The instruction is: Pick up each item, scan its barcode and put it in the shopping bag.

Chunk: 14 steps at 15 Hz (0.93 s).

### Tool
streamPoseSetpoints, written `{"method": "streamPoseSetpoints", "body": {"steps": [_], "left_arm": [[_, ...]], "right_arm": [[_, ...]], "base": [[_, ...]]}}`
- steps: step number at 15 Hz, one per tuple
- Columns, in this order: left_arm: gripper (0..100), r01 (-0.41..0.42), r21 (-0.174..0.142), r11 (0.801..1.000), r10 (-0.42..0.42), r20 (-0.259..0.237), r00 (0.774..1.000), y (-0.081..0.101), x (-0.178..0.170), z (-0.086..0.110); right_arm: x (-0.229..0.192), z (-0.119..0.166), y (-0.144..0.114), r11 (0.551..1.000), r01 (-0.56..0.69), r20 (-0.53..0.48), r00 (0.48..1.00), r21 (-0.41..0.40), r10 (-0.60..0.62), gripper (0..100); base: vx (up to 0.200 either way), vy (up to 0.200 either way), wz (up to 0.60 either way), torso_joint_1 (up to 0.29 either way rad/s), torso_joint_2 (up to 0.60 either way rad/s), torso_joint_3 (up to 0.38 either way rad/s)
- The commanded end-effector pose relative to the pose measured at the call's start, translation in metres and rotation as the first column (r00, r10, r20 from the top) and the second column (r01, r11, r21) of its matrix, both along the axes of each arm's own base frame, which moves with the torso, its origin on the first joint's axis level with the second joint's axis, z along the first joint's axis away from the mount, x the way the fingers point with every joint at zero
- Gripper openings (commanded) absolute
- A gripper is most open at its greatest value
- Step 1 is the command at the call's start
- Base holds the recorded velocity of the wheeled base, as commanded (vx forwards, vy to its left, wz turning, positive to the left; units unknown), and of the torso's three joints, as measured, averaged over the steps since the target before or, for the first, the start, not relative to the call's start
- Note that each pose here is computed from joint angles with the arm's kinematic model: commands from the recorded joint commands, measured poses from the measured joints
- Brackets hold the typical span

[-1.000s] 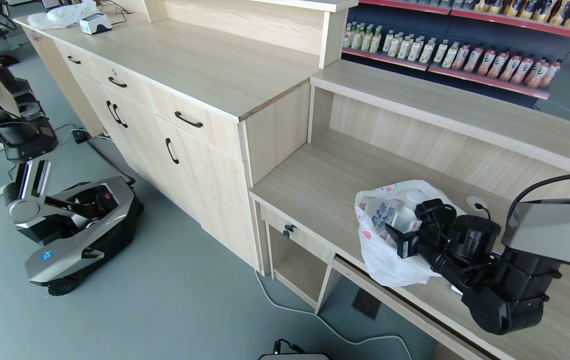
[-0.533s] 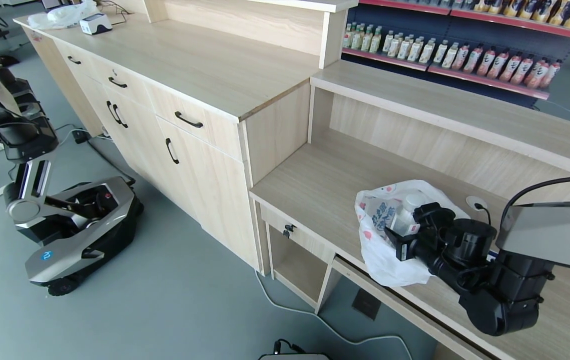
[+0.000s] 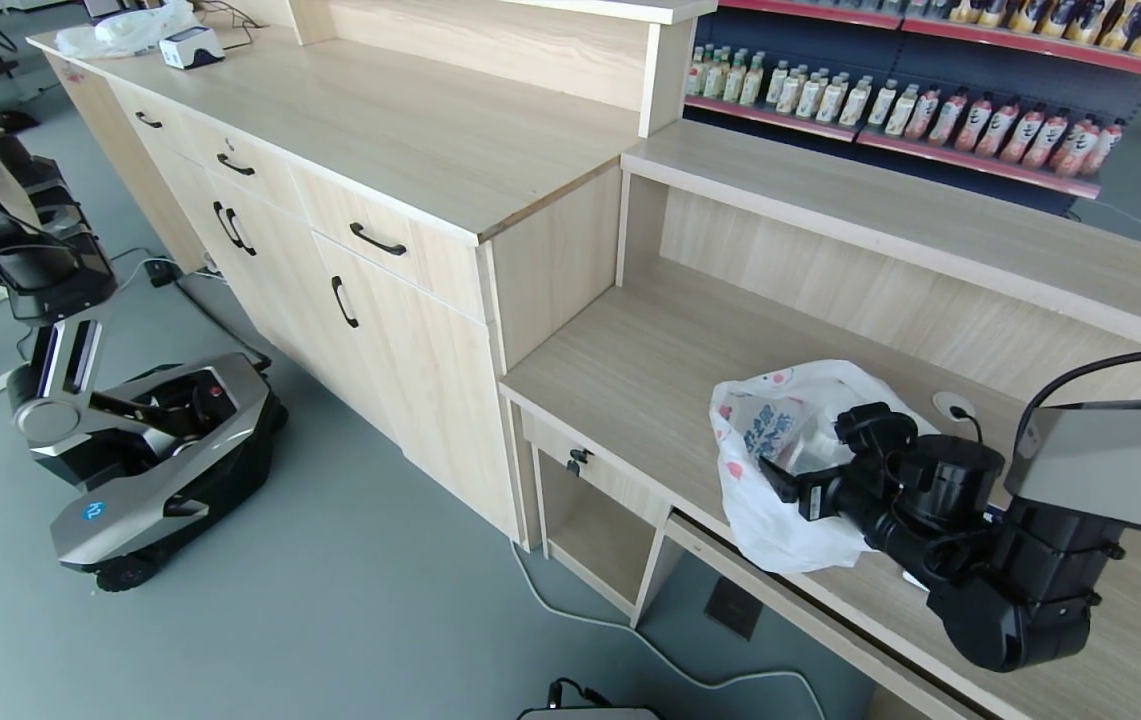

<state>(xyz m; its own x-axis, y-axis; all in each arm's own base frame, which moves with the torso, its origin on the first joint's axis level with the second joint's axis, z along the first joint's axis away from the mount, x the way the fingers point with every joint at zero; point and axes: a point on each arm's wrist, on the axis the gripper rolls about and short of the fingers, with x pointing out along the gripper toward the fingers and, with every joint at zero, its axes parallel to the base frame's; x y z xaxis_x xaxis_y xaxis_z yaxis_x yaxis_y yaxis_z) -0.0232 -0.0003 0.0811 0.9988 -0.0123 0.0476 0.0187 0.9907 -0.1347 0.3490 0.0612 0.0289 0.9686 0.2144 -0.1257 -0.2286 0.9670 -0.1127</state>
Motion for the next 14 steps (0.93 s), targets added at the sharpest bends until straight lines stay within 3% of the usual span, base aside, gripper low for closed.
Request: {"method": "streamPoseSetpoints", "body": {"steps": [1,6,10,12,14], "left_arm": [[100,0.000,-0.001,1.000,0.000,0.000,1.000,0.000,0.000,0.000],[100,0.000,-0.001,1.000,0.000,0.001,1.000,0.000,0.000,0.000],[100,0.000,-0.001,1.000,0.000,0.000,1.000,0.000,0.000,0.000],[100,0.000,-0.001,1.000,0.000,0.000,1.000,0.000,0.000,0.000],[100,0.000,-0.001,1.000,0.000,0.001,1.000,0.000,0.000,0.000]], "right_arm": [[-0.010,0.027,0.000,1.000,-0.005,0.060,0.998,0.015,0.004,100],[-0.054,0.097,-0.019,0.999,0.035,0.121,0.992,0.001,-0.035,100],[-0.099,0.141,-0.051,0.982,0.132,0.124,0.986,-0.132,-0.116,100],[-0.117,0.155,-0.073,0.949,0.209,0.139,0.974,-0.235,-0.180,100],[-0.125,0.166,-0.087,0.938,0.261,0.177,0.959,-0.229,-0.224,100]], "base": [[0.000,0.000,0.00,0.000,0.00,0.000],[0.000,0.000,0.00,0.000,0.00,0.000],[0.000,0.000,0.00,0.000,0.00,0.000],[0.000,0.000,-0.60,0.005,0.00,0.002],[0.000,0.000,-0.60,0.000,0.00,0.002]]}}
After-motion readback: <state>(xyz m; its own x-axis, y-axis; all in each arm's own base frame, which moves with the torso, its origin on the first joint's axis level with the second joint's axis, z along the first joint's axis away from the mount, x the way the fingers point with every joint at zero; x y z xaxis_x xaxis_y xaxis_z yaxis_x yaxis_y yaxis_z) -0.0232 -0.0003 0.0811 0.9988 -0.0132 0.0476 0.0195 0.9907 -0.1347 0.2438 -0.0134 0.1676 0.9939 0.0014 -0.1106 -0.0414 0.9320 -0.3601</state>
